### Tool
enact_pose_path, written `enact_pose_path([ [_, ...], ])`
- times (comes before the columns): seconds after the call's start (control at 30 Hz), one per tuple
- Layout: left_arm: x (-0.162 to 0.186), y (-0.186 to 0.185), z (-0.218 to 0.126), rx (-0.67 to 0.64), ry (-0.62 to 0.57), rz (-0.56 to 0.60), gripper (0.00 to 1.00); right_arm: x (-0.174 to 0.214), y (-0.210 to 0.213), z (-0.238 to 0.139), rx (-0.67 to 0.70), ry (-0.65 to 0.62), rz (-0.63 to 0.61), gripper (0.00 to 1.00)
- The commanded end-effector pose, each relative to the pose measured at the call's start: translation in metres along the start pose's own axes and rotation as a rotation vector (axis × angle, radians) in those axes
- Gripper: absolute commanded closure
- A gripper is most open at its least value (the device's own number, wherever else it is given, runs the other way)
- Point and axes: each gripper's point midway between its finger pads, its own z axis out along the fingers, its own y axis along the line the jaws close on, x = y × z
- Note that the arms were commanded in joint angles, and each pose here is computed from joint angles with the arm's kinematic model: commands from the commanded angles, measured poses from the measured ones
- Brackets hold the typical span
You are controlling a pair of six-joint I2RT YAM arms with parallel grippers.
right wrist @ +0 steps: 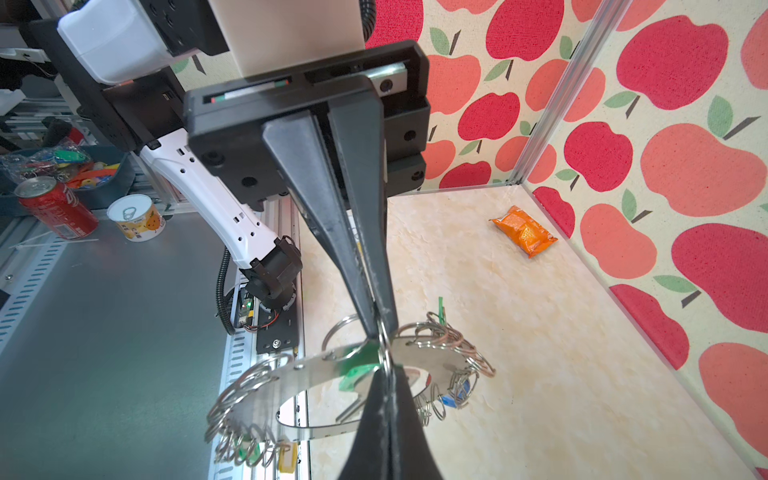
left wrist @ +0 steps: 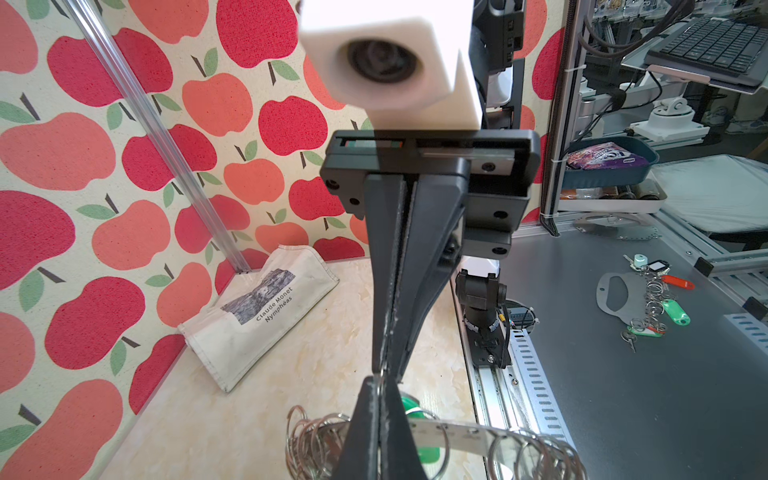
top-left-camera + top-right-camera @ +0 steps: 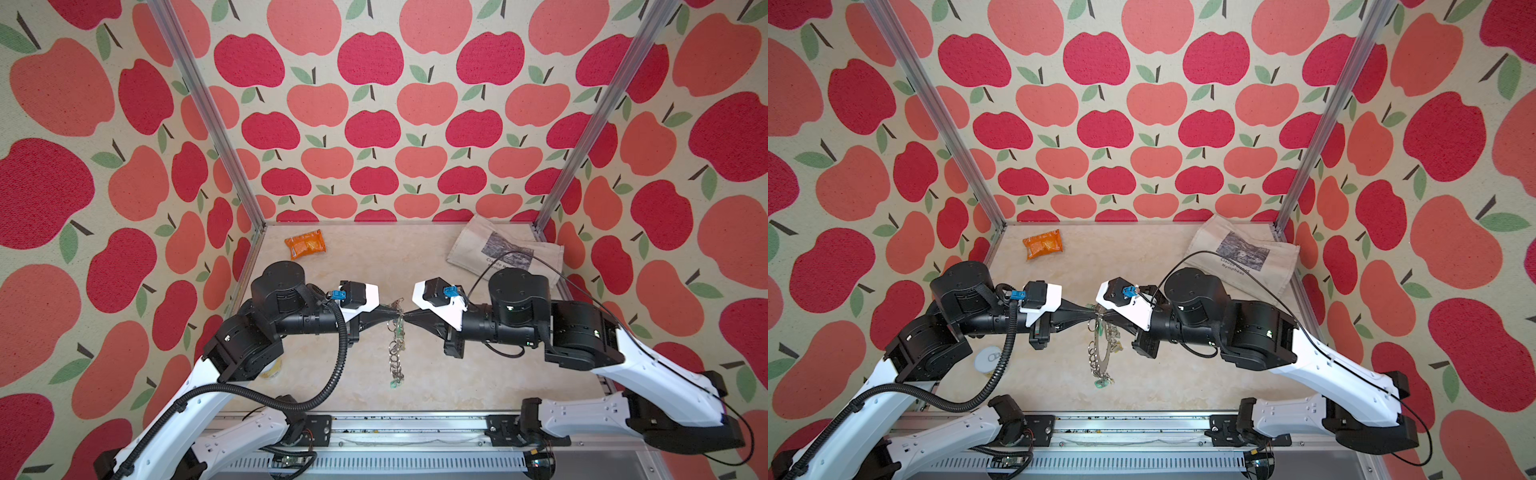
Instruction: Put the keys on the keyring
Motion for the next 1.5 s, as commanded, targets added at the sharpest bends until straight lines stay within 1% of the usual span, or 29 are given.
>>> enact_pose_path([
  [0.0, -0.024, 0.002, -0.007, -0.028, -0.077, 0.063, 1.00, -0.014, 0.003, -0.008, -0.016, -0.046, -0.003, 1.00],
  [0.13, -0.027, 0.005, -0.010, -0.053, -0.092, 0.073, 1.00, -0.010, 0.002, -0.008, -0.010, -0.032, -0.003, 1.00],
  [0.27, -0.033, 0.011, -0.015, -0.099, -0.131, 0.075, 1.00, -0.004, 0.001, -0.010, 0.004, -0.025, 0.002, 1.00],
  [0.43, -0.038, 0.015, -0.018, -0.120, -0.165, 0.068, 1.00, 0.000, 0.003, -0.009, 0.004, -0.013, 0.002, 1.00],
  [0.5, -0.041, 0.017, -0.020, -0.131, -0.179, 0.082, 1.00, 0.004, 0.003, -0.008, 0.007, -0.006, 0.003, 1.00],
  [0.53, -0.042, 0.018, -0.020, -0.132, -0.185, 0.062, 1.00, 0.004, 0.003, -0.008, 0.008, -0.008, 0.006, 1.00],
  [0.63, -0.045, 0.019, -0.021, -0.133, -0.203, 0.055, 1.00, 0.010, 0.004, -0.005, 0.004, 0.010, 0.015, 1.00],
  [1.0, -0.057, 0.020, -0.023, -0.116, -0.273, 0.057, 1.00, 0.037, 0.003, 0.008, 0.011, 0.080, 0.077, 1.00],
  [1.23, -0.063, 0.018, -0.026, -0.105, -0.303, 0.066, 1.00, 0.055, -0.001, 0.016, 0.006, 0.117, 0.139, 1.00],
  [1.33, -0.064, 0.017, -0.027, -0.103, -0.312, 0.068, 1.00, 0.059, -0.002, 0.018, -0.005, 0.117, 0.162, 1.00],
  [1.47, -0.067, 0.017, -0.028, -0.104, -0.335, 0.072, 1.00, 0.059, 0.005, 0.027, -0.053, 0.108, 0.188, 1.00],
])
